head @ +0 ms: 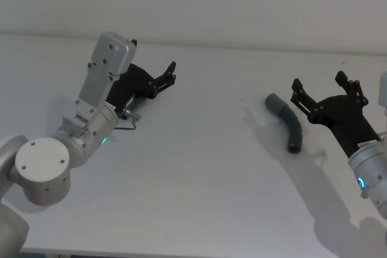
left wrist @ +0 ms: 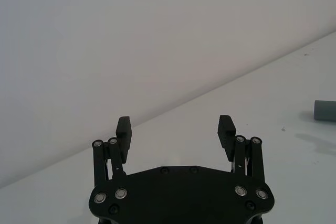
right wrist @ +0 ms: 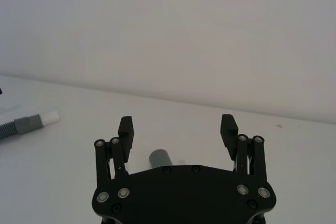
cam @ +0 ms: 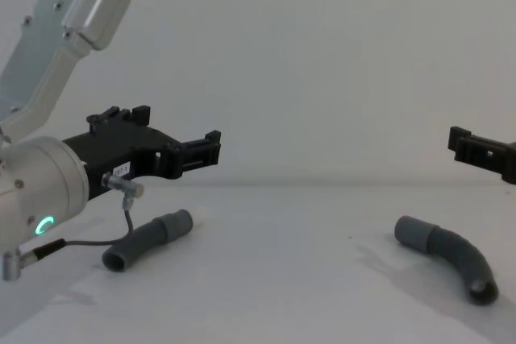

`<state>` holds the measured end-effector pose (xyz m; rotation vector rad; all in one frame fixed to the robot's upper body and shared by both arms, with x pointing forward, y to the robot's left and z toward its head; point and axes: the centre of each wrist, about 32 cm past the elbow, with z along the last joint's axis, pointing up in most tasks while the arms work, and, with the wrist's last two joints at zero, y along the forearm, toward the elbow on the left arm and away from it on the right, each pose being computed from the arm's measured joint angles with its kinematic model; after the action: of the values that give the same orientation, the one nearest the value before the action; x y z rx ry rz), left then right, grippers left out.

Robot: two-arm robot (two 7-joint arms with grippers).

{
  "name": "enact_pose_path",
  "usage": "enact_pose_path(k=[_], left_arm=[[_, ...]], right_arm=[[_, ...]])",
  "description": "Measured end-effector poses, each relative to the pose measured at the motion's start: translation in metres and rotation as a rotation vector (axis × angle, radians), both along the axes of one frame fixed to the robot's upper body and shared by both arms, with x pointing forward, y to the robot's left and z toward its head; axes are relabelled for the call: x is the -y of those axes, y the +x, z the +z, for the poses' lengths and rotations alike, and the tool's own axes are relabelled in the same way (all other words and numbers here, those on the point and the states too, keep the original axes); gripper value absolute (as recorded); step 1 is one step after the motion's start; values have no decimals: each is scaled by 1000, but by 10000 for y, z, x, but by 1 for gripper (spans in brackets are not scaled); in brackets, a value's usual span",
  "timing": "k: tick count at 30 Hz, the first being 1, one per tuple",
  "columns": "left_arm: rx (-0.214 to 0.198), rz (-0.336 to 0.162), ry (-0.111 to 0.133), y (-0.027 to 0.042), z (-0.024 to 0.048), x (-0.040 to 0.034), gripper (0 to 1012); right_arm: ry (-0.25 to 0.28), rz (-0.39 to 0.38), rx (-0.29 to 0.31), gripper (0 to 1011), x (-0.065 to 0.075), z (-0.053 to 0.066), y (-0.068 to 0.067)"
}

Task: Use both hands to pick up one end of the pipe from the table, align the ends, and insert them.

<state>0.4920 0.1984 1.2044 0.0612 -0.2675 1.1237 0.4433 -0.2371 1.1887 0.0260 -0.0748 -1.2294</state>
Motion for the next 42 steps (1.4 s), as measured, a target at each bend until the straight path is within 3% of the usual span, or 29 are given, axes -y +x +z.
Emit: enact_pose_path(k=[11, 17, 21, 29, 37, 42], left_arm=[[-7, 8, 2, -3, 18, 1, 1001], [-39, 40, 12, -20, 111, 31, 1001], [-76, 62, 30, -25, 187, 47, 1001], [-145, 94, 105, 34, 415, 39, 1001], [-177, 81, 159, 113, 513, -42, 1001], [-194, 60, 180, 162, 518, -119, 1001]], right_arm=[[0, 0, 0, 1004, 0, 0, 0], [0, 0, 0, 1004, 0, 0, 0], [0, 0, 0, 1004, 0, 0, 0], [0, 0, 0, 1004, 0, 0, 0], [0, 0, 0, 1004, 0, 0, 0], [0, 0, 0, 1004, 0, 0, 0]])
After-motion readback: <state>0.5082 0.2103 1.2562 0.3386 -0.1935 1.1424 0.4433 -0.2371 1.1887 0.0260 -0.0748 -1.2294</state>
